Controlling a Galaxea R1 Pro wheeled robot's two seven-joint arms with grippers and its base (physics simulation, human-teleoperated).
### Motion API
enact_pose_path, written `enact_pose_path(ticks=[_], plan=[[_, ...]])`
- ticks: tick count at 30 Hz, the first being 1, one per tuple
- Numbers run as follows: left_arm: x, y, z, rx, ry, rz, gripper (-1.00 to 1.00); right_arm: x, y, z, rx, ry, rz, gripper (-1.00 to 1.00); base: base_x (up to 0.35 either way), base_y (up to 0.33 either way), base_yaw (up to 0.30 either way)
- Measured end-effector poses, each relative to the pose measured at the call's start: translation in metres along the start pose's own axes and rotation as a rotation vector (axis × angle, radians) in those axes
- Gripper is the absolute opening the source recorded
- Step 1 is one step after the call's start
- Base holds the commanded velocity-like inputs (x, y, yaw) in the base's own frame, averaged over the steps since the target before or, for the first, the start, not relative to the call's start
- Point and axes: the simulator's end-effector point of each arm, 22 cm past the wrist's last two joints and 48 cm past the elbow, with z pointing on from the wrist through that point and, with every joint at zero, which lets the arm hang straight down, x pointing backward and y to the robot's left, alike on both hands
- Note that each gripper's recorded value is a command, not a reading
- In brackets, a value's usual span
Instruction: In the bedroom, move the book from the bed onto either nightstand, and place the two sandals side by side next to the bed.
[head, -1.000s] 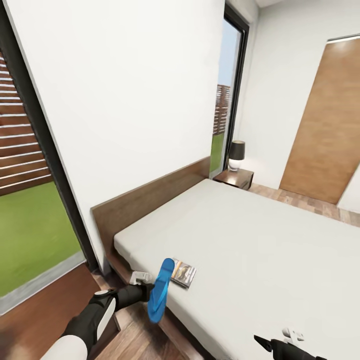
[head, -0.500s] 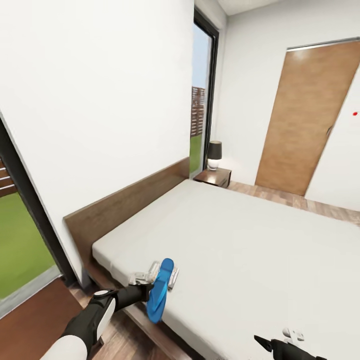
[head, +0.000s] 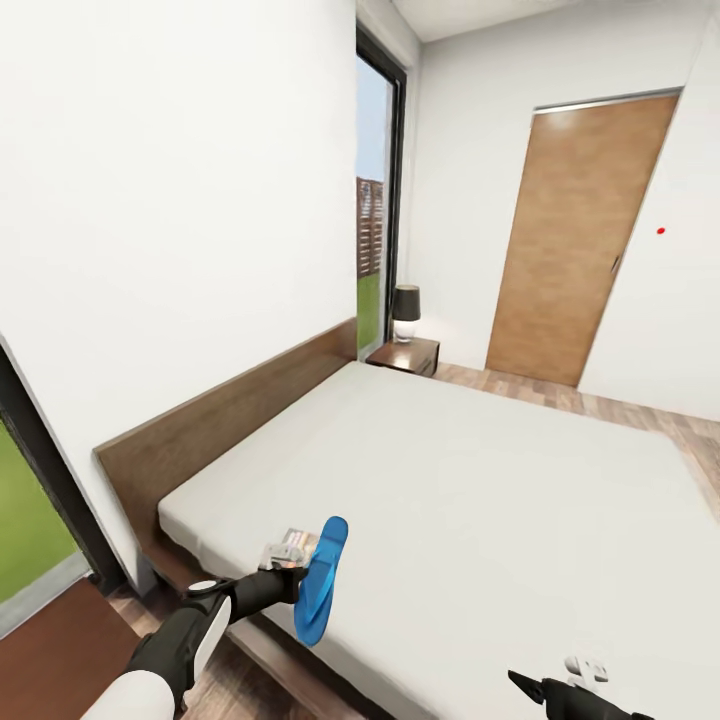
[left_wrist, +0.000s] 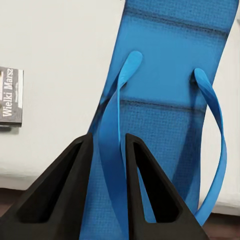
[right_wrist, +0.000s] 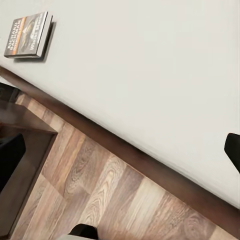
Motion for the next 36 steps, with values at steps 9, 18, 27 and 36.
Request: enact_pose_path(ticks=[9,18,27,36], plan=[[-0.004,-0.002,-0.002,0.001,-0.007,0.006,-1.0,-0.004,0.002,-0.001,-0.003,-0.008,-0.005,1.0,0.0,0.0,-0.19],[-0.009,-0.004,-0.004,0.001,-0.016,0.012,-1.0,-0.008,0.004,-0.002,-0.006,-0.017,-0.009,1.0,0.0,0.0,-0.222],[-0.014,-0.006,-0.007,0.002,-0.024,0.018,-1.0,-0.012,0.006,-0.004,-0.009,-0.025,-0.014,1.0,0.0,0.0,-0.224],[-0.018,-0.008,-0.009,0.003,-0.031,0.023,-1.0,-0.016,0.009,-0.005,-0.013,-0.034,-0.018,1.0,0.0,0.0,-0.227]])
